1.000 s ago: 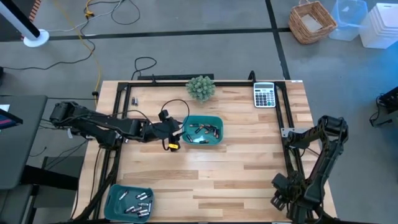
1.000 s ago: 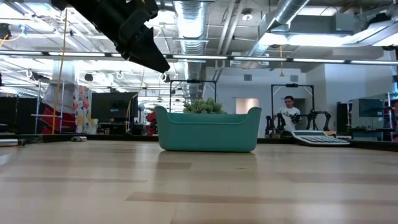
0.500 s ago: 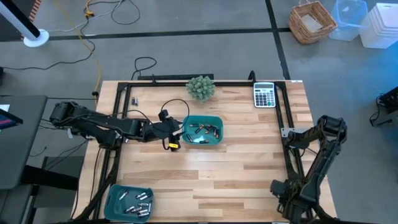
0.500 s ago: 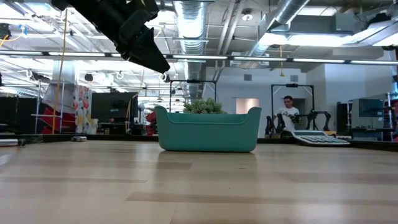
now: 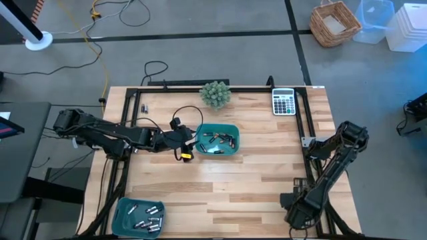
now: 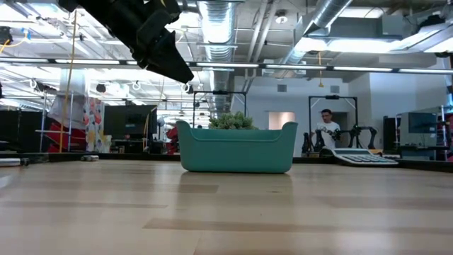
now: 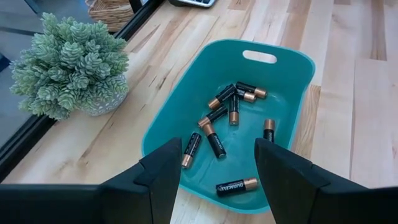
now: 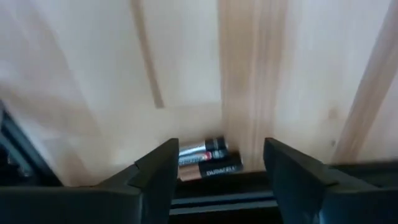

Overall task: Sort batteries
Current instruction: Put the silver battery into the blue bin

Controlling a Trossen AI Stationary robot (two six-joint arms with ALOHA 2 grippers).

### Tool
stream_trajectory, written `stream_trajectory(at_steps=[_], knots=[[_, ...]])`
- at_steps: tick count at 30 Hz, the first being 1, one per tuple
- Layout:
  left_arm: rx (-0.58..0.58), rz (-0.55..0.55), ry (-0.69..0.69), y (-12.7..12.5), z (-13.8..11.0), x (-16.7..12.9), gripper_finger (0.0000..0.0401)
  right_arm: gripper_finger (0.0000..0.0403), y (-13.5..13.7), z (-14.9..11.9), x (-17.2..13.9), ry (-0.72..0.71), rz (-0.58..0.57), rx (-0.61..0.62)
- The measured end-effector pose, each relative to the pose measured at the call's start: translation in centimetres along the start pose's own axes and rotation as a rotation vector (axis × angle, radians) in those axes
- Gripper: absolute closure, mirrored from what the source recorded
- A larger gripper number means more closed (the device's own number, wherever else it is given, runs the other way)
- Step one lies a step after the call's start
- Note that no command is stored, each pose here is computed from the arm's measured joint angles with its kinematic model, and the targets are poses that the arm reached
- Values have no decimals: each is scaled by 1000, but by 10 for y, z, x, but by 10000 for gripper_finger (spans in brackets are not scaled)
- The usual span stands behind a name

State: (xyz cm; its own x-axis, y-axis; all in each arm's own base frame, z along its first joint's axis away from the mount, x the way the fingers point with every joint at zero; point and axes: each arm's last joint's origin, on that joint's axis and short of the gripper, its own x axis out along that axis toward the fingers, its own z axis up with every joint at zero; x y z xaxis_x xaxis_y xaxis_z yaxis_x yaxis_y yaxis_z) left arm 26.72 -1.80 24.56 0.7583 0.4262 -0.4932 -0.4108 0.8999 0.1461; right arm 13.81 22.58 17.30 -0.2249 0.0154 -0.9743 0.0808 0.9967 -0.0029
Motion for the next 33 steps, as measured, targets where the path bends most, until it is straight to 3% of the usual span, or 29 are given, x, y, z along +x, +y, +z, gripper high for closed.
stream_trajectory(at_steps=[6,11,19,24,33], knots=[[-14,0,1,0,0,0,205,106,-1,4,-3,8,16,-139],[-42,-3,2,-1,0,0,205,87,3,-1,-1,14,32,-180],[-54,-15,3,-4,-1,-2,205,80,13,-3,15,122,51,-214],[-56,-15,3,-4,-1,-2,205,80,16,6,28,203,-39,-201],[-60,-15,2,-4,-1,-2,205,80,25,7,34,178,-8,-230]])
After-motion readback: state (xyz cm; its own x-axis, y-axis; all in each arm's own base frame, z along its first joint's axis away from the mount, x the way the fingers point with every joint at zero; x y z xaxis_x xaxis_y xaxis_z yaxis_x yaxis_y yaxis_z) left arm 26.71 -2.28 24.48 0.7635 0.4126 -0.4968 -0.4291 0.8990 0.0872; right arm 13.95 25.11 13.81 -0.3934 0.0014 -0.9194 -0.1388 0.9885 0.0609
